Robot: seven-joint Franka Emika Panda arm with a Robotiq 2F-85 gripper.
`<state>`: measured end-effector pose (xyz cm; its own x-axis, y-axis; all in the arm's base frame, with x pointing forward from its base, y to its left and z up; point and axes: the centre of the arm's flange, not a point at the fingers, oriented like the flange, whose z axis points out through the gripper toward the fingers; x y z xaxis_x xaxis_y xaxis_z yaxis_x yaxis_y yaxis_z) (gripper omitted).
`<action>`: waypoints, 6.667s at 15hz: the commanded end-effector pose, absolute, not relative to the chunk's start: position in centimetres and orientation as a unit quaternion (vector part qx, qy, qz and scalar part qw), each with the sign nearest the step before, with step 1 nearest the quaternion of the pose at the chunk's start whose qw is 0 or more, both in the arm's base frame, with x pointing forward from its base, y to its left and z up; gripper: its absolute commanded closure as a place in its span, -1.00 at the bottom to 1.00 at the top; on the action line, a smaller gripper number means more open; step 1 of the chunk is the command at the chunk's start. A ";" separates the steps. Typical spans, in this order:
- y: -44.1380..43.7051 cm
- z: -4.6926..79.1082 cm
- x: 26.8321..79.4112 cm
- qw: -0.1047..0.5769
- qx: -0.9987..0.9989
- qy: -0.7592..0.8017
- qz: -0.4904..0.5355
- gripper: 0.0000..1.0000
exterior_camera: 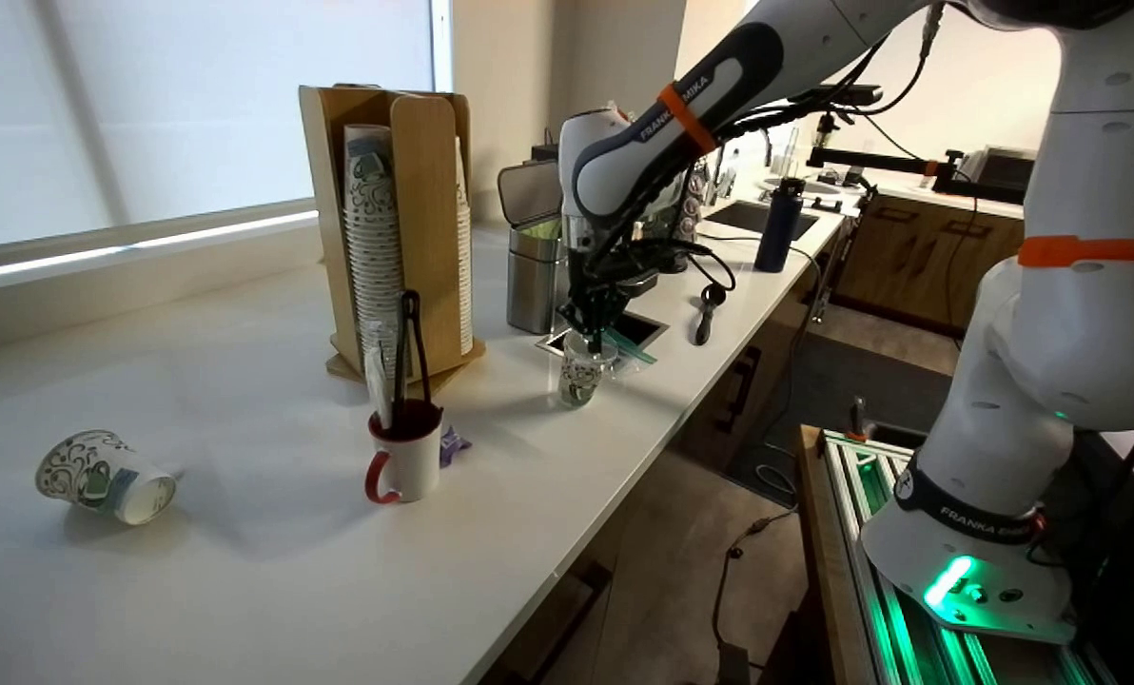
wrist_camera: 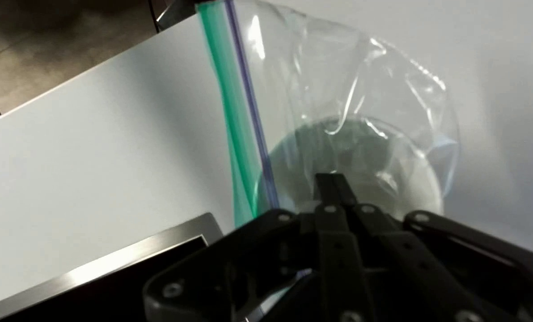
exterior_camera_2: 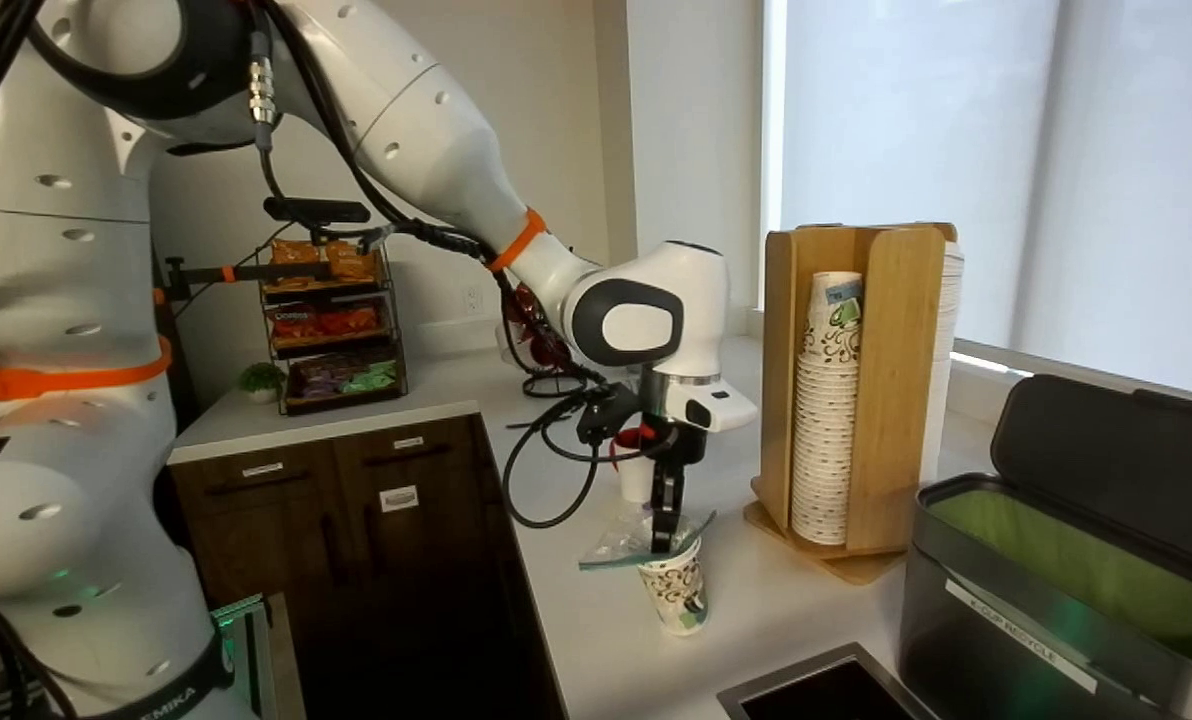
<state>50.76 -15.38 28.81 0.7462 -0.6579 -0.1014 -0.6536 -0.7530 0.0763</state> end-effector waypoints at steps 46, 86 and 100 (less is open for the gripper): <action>-14.4 29.1 52.3 0.078 0.928 -0.364 0.005 0.91; -16.0 26.7 52.6 0.074 0.914 -0.397 -0.025 0.88; -16.4 28.7 52.2 0.070 0.913 -0.402 -0.011 0.46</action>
